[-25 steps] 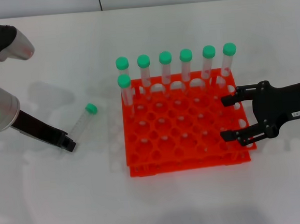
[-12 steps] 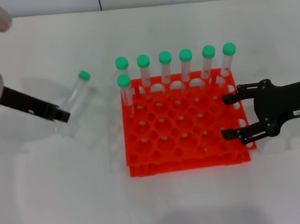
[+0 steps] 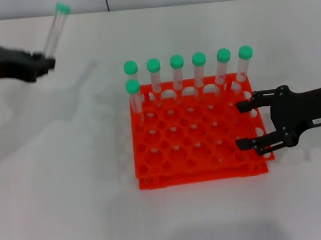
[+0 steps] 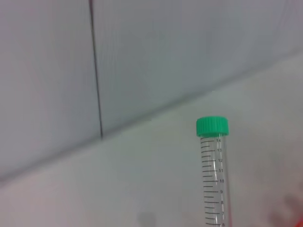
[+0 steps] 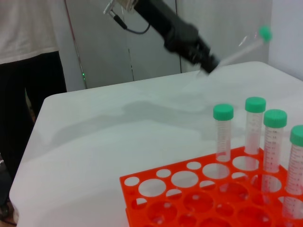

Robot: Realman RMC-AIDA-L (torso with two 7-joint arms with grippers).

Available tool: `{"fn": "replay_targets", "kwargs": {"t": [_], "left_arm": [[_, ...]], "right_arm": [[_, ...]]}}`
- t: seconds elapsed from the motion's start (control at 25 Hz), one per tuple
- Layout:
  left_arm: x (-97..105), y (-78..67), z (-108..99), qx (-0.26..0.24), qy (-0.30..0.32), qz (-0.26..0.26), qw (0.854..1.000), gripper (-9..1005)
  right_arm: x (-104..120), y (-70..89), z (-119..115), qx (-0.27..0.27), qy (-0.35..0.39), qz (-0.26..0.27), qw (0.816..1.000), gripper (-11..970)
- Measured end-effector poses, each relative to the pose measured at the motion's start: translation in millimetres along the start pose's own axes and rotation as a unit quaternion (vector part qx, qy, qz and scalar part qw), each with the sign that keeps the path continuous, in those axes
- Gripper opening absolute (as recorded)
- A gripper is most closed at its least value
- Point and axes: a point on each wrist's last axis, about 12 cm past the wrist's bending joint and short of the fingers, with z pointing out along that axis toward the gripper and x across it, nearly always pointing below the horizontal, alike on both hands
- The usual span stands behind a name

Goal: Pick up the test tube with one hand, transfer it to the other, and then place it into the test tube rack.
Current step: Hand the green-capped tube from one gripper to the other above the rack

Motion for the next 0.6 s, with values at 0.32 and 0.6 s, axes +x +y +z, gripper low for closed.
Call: {"fn": "replay_targets", "kwargs": {"t": [0.32, 0.6], "left_arm": [[5, -3.0, -3, 0.037, -0.192, 0.051, 0.979, 212], [9, -4.7, 11, 0.126, -0.296, 0.078, 0.943, 216]], "right_arm": [[1, 1.8, 2, 0.0, -0.004, 0.003, 1.0, 853], [1, 2.9, 6, 0.002, -0.009, -0.002, 1.0, 853]]}}
